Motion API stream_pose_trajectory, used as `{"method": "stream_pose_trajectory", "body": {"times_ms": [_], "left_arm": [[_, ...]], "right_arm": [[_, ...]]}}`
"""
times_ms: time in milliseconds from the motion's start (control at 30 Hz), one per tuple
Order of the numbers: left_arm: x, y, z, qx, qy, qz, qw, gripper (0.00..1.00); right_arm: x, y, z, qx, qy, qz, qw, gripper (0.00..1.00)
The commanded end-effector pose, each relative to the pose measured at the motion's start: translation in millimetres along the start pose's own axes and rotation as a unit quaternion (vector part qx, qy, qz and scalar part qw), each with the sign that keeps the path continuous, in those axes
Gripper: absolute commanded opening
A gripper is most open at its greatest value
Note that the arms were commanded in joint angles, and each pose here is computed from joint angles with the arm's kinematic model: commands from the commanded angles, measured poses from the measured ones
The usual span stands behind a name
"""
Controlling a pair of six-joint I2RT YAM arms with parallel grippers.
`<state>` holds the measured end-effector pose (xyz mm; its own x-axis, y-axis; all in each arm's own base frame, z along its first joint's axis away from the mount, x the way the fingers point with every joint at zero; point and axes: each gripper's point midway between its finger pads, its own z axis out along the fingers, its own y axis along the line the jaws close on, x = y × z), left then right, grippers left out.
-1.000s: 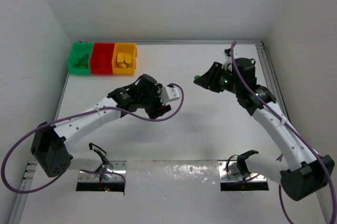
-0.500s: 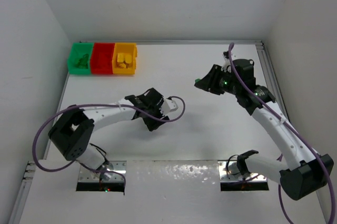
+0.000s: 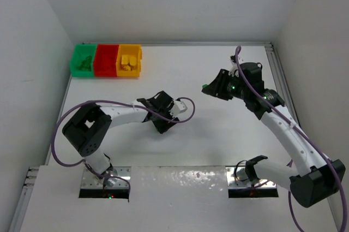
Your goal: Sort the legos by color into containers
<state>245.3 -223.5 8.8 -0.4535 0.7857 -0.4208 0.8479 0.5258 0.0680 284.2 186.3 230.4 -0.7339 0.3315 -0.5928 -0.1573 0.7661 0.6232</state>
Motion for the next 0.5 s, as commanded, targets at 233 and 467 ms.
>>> {"method": "stream_pose_trajectory", "body": {"times_ms": [233, 467], "left_arm": [[-48.7, 12.5, -18.5, -0.015, -0.063, -0.003, 0.998, 0.66], [-112.5, 20.1, -69.7, -0.017, -0.151, 0.026, 0.988, 0.83]], "right_arm": [[-1.9, 5.4, -2.3, -0.01, -0.004, -0.013, 1.0, 0.0], [-3.3, -6.3, -11.4, 0.032, -0.001, -0.032, 0.999, 0.0]]}}
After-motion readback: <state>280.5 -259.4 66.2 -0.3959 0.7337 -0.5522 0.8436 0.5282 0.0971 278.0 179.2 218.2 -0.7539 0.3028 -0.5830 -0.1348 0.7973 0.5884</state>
